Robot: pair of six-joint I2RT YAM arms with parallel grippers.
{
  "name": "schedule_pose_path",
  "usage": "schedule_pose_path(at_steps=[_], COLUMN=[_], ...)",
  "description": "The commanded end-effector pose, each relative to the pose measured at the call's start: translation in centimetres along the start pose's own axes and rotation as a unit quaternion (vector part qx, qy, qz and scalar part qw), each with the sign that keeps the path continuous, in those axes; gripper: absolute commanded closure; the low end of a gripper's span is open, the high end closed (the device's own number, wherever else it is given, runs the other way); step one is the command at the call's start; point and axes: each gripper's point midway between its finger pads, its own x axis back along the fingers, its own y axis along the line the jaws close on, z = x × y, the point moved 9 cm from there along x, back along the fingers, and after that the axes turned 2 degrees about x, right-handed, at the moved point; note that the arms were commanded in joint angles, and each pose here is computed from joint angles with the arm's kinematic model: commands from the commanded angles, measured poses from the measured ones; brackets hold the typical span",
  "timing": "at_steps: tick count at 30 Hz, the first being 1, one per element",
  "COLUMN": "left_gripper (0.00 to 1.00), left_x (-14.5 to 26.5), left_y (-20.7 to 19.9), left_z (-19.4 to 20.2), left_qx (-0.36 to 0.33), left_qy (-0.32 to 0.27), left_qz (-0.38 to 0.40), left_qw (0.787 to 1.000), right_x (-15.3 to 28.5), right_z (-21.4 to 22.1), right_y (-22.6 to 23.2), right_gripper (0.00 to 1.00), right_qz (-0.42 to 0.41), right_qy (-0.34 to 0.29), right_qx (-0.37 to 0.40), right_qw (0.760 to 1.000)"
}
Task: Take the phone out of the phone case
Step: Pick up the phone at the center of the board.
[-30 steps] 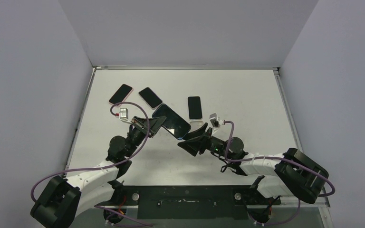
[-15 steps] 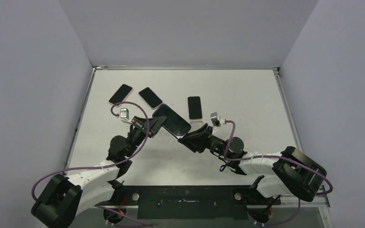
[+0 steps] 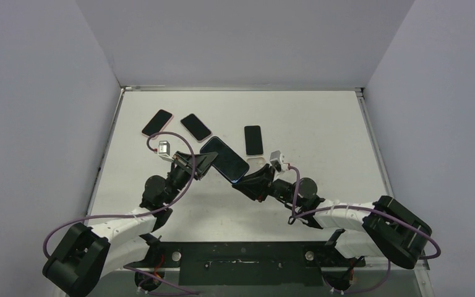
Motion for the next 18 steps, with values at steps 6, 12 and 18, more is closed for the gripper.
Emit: schedule_pose_path(at_steps=[6,12,18], left_gripper=[1.00,1.00,1.00], left_x=[-0.4,-0.5,-0.6], left_y=[-3.0,-3.4,-3.5], left_z=[1.0,1.1,0.9], left_qx=[0.015,0.002,-0.004], left_qy=[0.071,0.096,0.117], left_qz=[0.065,0.077,0.089], left_qw=[0.995,0.992,0.989], right_x=[-0.6,0.5,1.7], right_z=[-2.6,-2.2,-2.0], right_y=[-1.3,-2.9,-3.9], right_gripper=[1.00,1.00,0.98], right_qz=[0.047,0.096,0.101], right_qy=[0.016,0.024,0.020], right_qx=[0.169,0.158,0.115], right_qw=[0.984,0.982,0.988])
